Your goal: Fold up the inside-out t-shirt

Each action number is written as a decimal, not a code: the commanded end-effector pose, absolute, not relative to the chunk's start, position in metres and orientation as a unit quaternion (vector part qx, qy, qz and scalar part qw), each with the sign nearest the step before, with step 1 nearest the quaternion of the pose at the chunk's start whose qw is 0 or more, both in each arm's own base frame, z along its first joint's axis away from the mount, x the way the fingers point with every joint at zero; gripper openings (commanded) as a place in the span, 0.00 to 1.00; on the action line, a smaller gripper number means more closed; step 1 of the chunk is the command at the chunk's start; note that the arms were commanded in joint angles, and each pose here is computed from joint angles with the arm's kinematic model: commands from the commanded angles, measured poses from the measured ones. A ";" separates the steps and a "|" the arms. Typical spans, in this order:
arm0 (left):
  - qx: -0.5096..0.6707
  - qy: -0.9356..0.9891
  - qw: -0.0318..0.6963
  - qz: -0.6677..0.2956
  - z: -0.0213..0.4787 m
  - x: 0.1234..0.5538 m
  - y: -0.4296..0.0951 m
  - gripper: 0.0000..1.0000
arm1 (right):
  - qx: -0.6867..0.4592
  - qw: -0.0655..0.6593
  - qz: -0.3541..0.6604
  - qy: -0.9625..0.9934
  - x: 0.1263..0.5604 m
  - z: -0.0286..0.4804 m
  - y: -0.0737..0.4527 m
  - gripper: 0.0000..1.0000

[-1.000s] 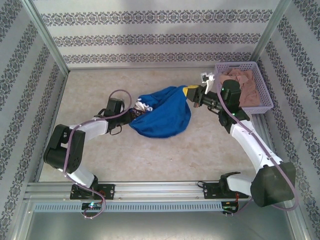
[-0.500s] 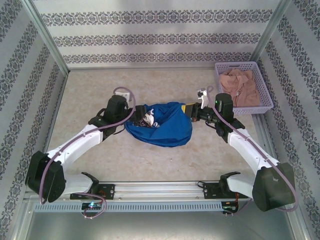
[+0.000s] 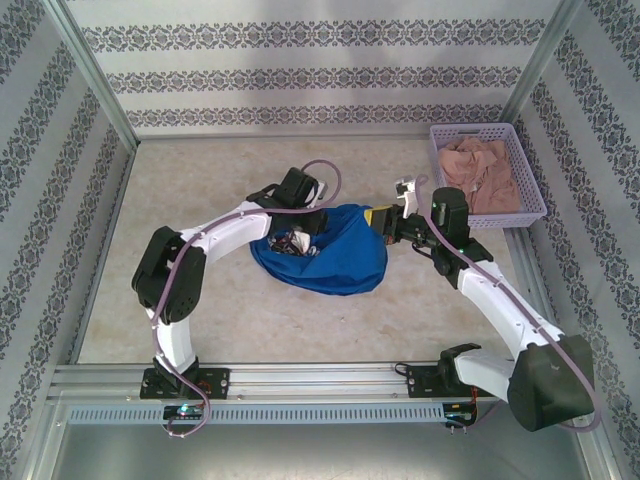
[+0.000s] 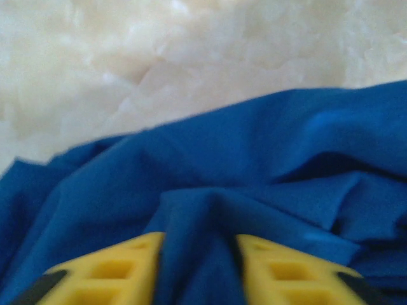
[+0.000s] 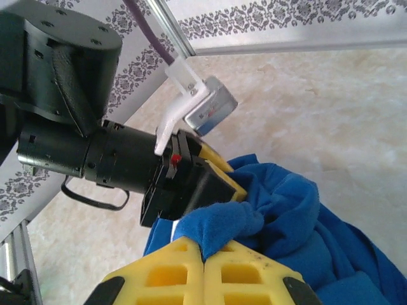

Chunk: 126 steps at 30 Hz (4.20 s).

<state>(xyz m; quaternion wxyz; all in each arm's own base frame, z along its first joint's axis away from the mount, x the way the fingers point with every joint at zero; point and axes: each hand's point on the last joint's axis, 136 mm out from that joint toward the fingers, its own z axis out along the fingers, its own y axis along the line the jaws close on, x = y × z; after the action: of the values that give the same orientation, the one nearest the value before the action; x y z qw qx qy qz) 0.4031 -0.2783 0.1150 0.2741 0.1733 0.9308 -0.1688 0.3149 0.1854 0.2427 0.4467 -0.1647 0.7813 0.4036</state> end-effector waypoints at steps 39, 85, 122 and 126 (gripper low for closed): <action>-0.042 0.841 0.367 -0.396 0.158 0.374 -0.151 0.00 | -0.258 0.438 0.087 0.857 0.293 0.173 0.201 0.54; 0.026 0.882 0.421 -0.211 0.162 0.356 -0.139 0.60 | -0.250 0.429 0.385 0.778 0.306 0.198 0.228 0.00; 0.293 0.821 0.431 -0.234 0.188 0.357 -0.263 0.00 | -0.221 0.433 0.344 0.803 0.335 0.210 0.221 0.00; 0.223 0.823 0.451 -0.264 0.225 0.355 -0.256 0.00 | -0.136 0.418 0.232 0.868 0.364 0.198 0.185 0.17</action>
<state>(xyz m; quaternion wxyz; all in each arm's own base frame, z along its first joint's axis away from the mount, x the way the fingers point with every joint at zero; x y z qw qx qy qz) 0.3580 -0.2538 0.1772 0.4225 0.2769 0.8347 -0.2191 0.3389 0.2176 0.1988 0.4172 -0.2051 0.8256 0.3198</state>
